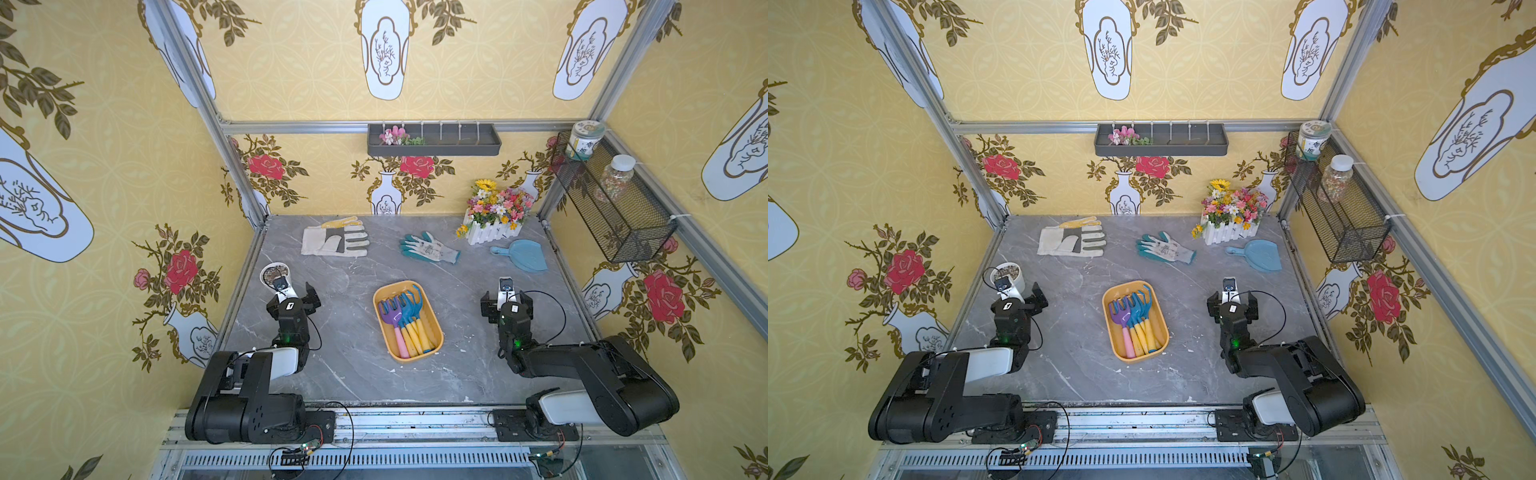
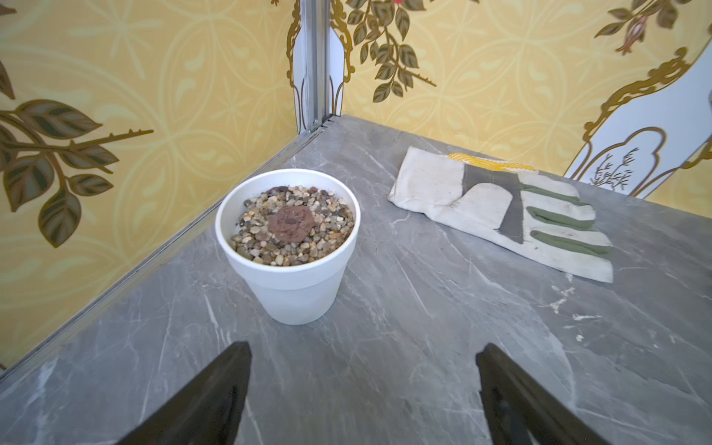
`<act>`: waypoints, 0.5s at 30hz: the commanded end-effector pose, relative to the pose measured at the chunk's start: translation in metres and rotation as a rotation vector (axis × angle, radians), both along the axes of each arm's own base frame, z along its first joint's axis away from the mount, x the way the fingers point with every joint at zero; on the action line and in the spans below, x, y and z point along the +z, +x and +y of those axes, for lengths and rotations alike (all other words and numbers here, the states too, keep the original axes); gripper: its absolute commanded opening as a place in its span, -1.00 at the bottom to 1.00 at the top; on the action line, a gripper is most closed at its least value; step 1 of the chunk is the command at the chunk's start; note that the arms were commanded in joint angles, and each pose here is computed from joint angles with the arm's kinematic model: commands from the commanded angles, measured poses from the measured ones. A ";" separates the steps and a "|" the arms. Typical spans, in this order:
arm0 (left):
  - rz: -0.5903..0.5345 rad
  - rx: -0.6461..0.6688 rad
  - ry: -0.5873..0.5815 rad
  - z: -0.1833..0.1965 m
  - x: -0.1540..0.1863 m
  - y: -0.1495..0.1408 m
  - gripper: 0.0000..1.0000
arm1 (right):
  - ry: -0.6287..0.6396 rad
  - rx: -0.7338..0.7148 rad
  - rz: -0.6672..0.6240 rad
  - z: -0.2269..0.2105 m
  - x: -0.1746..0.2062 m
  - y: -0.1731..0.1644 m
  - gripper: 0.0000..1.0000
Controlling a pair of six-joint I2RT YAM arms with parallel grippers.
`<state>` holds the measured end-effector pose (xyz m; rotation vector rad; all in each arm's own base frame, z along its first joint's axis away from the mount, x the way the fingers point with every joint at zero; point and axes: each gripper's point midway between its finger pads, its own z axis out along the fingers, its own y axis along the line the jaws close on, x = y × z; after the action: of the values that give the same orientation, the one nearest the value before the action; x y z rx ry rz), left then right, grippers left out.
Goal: Put the rake into the storage box
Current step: Reset both arms
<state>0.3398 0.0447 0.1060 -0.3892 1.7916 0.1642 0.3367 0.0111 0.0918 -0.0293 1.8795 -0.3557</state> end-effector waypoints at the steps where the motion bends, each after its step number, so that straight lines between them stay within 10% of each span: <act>1: -0.111 -0.071 0.005 -0.010 0.020 -0.001 0.95 | 0.044 0.033 -0.045 0.004 0.011 0.006 0.94; 15: -0.144 -0.088 0.007 -0.011 0.016 -0.009 1.00 | 0.264 0.149 0.103 -0.009 -0.020 0.021 0.94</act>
<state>0.3287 0.0349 0.1139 -0.3214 1.6968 0.0868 0.3560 -0.0089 0.0671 0.0122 2.0095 -0.0713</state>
